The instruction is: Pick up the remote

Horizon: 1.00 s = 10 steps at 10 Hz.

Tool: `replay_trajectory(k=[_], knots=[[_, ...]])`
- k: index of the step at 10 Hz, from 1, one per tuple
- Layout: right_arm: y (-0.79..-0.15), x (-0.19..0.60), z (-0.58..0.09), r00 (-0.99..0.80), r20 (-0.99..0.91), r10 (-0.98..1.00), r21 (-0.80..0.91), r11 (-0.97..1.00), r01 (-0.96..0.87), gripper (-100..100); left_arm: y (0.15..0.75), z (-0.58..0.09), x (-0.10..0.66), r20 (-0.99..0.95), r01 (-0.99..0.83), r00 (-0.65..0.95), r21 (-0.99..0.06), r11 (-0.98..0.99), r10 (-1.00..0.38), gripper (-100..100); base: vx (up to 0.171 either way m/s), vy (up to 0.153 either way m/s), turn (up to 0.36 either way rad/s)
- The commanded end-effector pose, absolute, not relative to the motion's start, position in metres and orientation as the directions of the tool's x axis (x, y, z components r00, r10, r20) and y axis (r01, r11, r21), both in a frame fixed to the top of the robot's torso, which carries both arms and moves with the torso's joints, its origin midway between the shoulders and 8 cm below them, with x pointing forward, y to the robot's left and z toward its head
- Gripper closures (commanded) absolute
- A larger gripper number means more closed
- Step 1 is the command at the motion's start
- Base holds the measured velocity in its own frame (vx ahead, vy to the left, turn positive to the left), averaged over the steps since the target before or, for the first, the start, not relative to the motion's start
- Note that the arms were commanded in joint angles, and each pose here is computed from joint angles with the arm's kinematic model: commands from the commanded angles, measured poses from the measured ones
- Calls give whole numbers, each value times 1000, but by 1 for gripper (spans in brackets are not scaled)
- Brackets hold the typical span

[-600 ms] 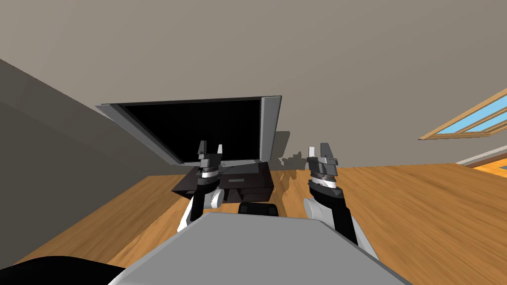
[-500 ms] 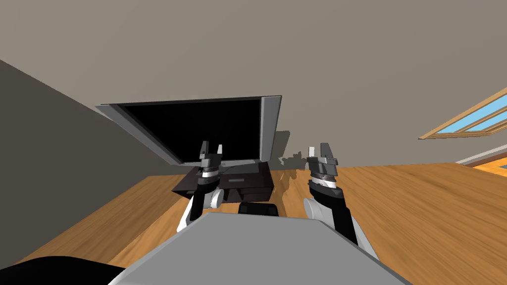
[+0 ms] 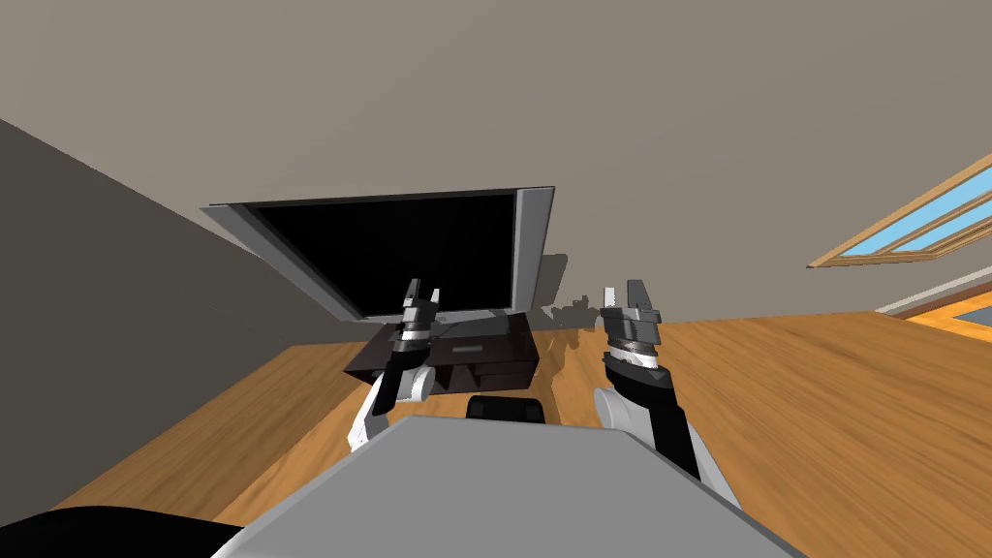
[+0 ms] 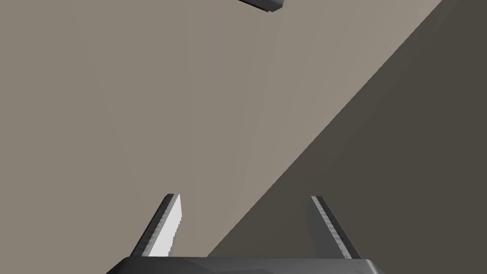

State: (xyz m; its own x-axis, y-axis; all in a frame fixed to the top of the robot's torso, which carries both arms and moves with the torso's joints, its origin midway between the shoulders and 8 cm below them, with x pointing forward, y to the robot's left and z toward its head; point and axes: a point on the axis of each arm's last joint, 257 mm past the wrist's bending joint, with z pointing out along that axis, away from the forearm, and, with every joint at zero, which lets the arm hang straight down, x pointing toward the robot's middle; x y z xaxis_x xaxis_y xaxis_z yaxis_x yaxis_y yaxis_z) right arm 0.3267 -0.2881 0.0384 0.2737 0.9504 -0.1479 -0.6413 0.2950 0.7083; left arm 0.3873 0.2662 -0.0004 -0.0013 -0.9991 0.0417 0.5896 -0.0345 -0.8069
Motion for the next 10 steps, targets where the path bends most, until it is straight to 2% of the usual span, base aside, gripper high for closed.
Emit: replay_trajectory(k=[1,10], knots=[[-288,327,38,274,-148,950,708,295,-641,0,275,-10,397,45,558,5,-829,-34,-999,-100,-36,44,-17],[-288,327,38,274,-148,950,708,295,-641,0,317,-93,452,95,307,68,-949,-69,-993,-100,-38,43,-32]])
